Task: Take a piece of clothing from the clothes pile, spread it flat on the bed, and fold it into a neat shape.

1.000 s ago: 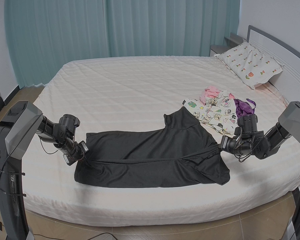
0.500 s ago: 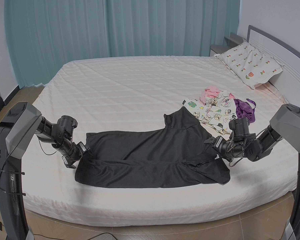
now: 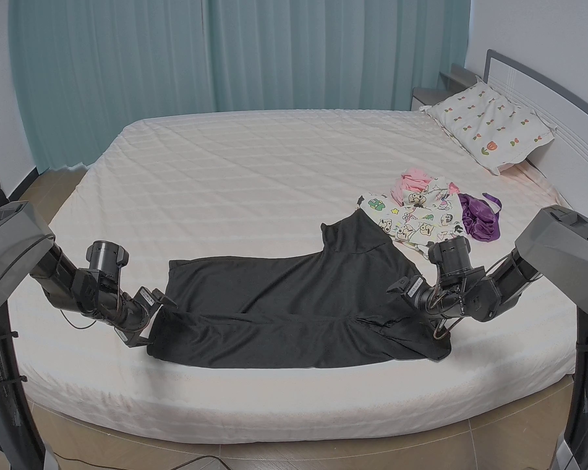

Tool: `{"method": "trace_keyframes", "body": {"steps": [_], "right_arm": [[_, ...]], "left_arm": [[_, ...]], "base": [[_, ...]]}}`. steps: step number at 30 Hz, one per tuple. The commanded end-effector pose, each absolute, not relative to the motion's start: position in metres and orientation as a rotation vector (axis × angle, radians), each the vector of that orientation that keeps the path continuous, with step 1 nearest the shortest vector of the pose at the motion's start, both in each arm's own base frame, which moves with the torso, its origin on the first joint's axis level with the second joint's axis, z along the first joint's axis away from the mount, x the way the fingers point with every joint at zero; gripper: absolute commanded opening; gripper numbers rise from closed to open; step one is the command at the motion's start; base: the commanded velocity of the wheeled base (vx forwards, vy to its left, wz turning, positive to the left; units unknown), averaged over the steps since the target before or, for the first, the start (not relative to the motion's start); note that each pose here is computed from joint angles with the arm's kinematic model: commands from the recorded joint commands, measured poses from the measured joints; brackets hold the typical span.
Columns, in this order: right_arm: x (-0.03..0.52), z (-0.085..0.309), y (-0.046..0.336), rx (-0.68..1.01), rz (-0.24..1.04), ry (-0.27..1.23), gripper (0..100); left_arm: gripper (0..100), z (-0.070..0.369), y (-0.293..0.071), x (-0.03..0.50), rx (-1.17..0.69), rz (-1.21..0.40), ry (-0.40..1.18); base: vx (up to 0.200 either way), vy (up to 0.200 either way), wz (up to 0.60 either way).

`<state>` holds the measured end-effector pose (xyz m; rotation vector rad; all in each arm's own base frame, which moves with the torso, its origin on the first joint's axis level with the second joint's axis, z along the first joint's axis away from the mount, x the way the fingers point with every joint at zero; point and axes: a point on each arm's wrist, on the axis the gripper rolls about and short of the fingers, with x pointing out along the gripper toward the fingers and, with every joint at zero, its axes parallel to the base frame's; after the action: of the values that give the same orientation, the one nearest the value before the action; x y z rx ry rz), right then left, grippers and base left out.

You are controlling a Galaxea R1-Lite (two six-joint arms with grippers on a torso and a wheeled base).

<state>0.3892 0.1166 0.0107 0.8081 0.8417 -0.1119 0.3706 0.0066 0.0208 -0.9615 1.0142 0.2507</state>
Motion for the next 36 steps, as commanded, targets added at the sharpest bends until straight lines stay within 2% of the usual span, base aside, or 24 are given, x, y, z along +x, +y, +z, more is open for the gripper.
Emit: {"method": "trace_keyframes", "body": {"steps": [1,36], "right_arm": [[0.404,-0.016,0.132,0.790,-0.154,0.884,100],[0.428,-0.029,0.136,0.791,-0.152,0.828,100]], "left_arm": [[100,0.027,-0.008,0.347,-0.993,0.216,0.999],[100,0.026,-0.006,0.346,-0.997,0.215,0.990]], "base": [[0.000,0.000,0.00],[0.000,0.000,0.00]]}}
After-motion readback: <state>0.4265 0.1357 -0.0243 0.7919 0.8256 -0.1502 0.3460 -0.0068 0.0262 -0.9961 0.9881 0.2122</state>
